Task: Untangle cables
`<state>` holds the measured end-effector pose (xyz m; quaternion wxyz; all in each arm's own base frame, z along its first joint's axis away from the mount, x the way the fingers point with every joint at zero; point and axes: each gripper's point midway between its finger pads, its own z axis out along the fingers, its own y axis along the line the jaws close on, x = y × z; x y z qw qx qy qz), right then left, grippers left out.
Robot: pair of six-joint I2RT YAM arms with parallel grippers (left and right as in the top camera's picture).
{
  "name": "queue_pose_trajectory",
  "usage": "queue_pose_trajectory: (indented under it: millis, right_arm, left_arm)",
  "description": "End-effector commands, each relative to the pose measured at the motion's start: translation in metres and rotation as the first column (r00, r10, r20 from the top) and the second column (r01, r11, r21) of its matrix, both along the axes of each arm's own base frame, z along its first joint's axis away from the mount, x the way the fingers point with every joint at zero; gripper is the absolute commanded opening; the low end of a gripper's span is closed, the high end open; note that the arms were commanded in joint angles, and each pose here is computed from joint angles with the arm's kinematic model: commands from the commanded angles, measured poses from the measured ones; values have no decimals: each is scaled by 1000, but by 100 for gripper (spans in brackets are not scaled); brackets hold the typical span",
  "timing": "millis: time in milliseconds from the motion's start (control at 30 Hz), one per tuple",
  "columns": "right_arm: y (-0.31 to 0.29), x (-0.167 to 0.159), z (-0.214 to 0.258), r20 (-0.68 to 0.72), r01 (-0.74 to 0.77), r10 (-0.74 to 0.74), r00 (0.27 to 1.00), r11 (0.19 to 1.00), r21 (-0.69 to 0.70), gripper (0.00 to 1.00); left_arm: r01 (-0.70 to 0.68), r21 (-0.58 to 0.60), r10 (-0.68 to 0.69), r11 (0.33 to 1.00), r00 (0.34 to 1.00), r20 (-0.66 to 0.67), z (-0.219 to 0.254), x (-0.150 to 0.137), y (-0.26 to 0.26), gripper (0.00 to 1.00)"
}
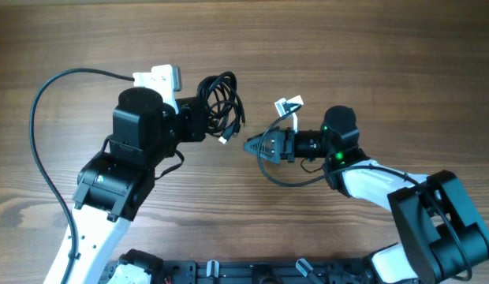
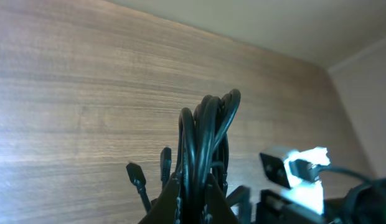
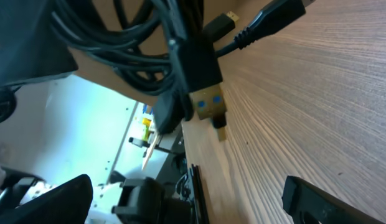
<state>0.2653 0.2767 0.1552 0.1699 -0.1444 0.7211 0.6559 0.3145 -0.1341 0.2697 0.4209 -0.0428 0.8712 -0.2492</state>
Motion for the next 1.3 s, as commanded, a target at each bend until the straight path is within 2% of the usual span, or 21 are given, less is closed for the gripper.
queue_pose_trajectory:
  millis: [0,133,300,833,967,1133,1267]
  right_arm:
    - [13,8,5,8,76,-76,997,997,-6,100]
    - [23,17,2,29,168,-167,985,985,-26,99]
    - [26,22,0,38,214,-212,976,976,-34,99]
    - [14,50,-4,52,382,-379,924,922,-60,96]
    - [15,48,-4,52,369,-366,929,928,-58,96]
    - [21,35,-3,62,291,-288,956,955,-50,96]
    - [22,32,-5,58,273,-270,961,960,-57,96]
  left_arm:
    - [-86,-127,85,988,996,-20,15,4,0,4]
    - [-117,-166,112,979,993,-35,17,6,0,4]
    - [-161,-210,150,965,987,-66,16,6,2,4]
    - [-132,-218,115,967,989,-89,13,2,-4,4]
    - [-147,-210,132,967,988,-84,13,3,-1,4]
    - [-249,-174,242,953,968,-63,13,11,18,4]
    - [-319,-205,309,925,948,-79,14,14,25,4]
